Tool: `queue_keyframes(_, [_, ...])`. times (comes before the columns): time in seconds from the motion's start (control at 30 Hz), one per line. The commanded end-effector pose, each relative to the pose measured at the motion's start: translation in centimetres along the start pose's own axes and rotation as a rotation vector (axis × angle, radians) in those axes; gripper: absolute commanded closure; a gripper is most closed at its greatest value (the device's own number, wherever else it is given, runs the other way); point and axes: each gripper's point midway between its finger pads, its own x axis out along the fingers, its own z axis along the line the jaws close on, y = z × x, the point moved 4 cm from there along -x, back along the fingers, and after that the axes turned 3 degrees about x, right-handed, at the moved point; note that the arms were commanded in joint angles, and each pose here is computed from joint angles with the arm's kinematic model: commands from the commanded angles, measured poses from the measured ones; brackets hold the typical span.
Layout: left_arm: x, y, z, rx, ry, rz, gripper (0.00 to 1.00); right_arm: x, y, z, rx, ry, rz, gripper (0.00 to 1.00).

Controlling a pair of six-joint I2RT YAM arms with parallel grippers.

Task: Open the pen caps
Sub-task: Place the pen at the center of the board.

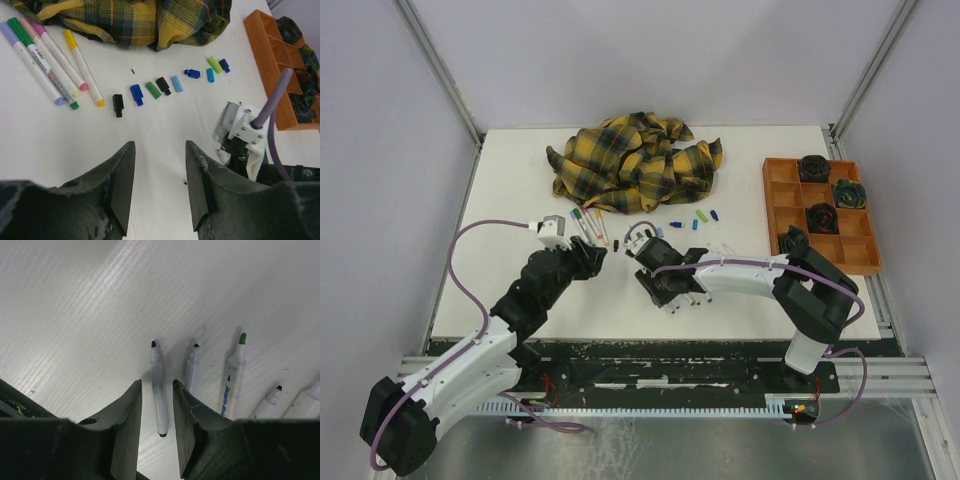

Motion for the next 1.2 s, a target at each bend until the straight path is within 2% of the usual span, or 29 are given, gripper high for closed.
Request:
queue_keyframes(0.0, [0.2, -0.1, 0.9, 0.001, -0.062, -0.01, 0.48, -2.9, -3.7, 0.7, -0.081, -0.029, -0.124, 0.62])
queue_keyframes(0.13, [0.9, -0.3, 1.3, 0.01, -0.121, 0.014, 0.43, -5.1, -5.2, 0.6, -0.138, -0.057, -0.181, 0.61])
queue_keyframes(0.33, [3.1, -0.7, 1.0, 0.073, -0.184, 0.098, 0.39, -8.8, -6.4, -1.2, -0.265, -0.189, -0.167, 0.61])
queue_keyframes(0.43, [4.7, -0.6, 1.3, 0.131, -0.243, 0.161, 0.4, -12.6, -6.0, -3.1, -0.381, -0.426, -0.118, 0.61])
queue_keyframes(0.53, [6.1, -0.3, 1.9, 0.191, -0.286, 0.197, 0.4, -16.0, -5.4, -4.3, -0.422, -0.591, -0.193, 0.55])
queue_keyframes(0.7, [9.6, -1.8, 2.5, 0.214, -0.372, 0.179, 0.43, -17.5, -4.7, -6.4, -0.404, -0.561, -0.319, 0.53])
queue_keyframes(0.83, [12.1, -2.3, 3.7, 0.264, -0.506, 0.225, 0.48, -17.5, -4.7, -8.3, -0.341, -0.532, -0.327, 0.53])
queue_keyframes(0.93, [13.7, -1.8, 4.9, 0.287, -0.558, 0.268, 0.59, -17.4, -4.6, -9.6, -0.298, -0.513, -0.33, 0.53])
queue_keyframes(1.17, [16.5, -0.7, 7.4, 0.295, -0.585, 0.369, 0.62, -17.9, -4.6, -10.9, -0.266, -0.476, -0.357, 0.52])
